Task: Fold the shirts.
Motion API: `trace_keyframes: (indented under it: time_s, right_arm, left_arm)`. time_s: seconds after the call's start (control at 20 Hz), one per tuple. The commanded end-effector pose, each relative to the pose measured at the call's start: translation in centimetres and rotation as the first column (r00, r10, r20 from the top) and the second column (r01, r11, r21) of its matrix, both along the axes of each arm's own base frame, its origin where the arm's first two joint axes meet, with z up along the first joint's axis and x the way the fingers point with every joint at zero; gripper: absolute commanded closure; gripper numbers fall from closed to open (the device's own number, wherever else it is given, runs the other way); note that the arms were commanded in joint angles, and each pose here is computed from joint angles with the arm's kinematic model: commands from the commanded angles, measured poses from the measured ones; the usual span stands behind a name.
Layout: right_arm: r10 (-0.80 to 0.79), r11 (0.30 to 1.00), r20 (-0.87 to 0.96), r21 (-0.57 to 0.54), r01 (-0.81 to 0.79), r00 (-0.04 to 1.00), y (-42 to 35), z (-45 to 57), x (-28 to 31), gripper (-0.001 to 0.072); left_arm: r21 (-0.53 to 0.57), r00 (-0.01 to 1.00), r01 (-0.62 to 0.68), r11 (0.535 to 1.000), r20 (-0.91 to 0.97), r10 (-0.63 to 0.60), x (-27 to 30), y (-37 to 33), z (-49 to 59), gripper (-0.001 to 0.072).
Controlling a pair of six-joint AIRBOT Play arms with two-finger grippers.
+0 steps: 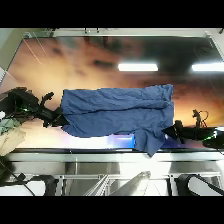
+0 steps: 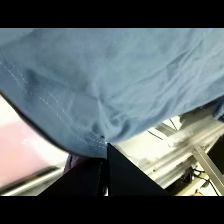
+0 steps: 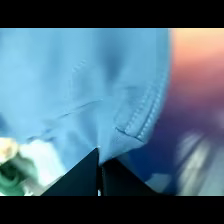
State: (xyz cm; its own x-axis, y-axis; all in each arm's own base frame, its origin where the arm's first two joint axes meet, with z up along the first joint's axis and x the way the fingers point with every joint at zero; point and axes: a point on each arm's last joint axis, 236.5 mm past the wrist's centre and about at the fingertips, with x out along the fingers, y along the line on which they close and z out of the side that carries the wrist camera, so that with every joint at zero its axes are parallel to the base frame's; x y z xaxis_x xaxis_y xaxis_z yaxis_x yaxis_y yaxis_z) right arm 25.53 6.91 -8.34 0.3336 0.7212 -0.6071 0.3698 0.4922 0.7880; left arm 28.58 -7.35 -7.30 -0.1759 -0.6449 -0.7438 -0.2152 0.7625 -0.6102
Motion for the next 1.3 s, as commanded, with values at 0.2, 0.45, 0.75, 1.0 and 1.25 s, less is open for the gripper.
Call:
trace_keyframes:
  time_s: [0.2, 0.45, 0.75, 1.0, 1.25]
  right_arm:
    - [-0.220, 0.974, 0.205, -0.002, 0.225, 0.954, -7.5, 7.4, 1.4, 0.0691]
    - [-0.251, 0.966, 0.213, -0.010, 0.259, 0.944, -8.2, 7.9, 1.4, 0.0691]
    - [-0.395, 0.915, 0.401, 0.094, 0.392, 0.827, -10.4, 11.9, 5.8, 0.0691]
    - [-0.405, 0.910, 0.463, 0.119, 0.397, 0.789, -9.6, 10.9, 9.7, 0.0691]
    - [-0.320, 0.936, 0.477, 0.028, 0.350, 0.819, -6.9, 8.0, 15.5, 0.0691]
  left_arm:
    - [-0.013, 0.982, -0.172, 0.985, 0.078, 0.172, 1.6, 7.0, 4.6, 0.0687]
    - [-0.048, 0.959, -0.266, 0.963, 0.093, 0.269, 1.7, 9.3, 5.6, 0.0687]
    - [-0.096, 0.945, -0.238, 0.967, 0.207, 0.253, 4.8, 6.7, 6.2, 0.0686]
    - [-0.072, 0.942, -0.196, 0.978, 0.263, 0.208, 9.1, 5.6, 5.9, 0.0687]
    - [-0.029, 0.974, -0.085, 0.996, 0.210, 0.089, 12.7, 2.5, 3.2, 0.0687]
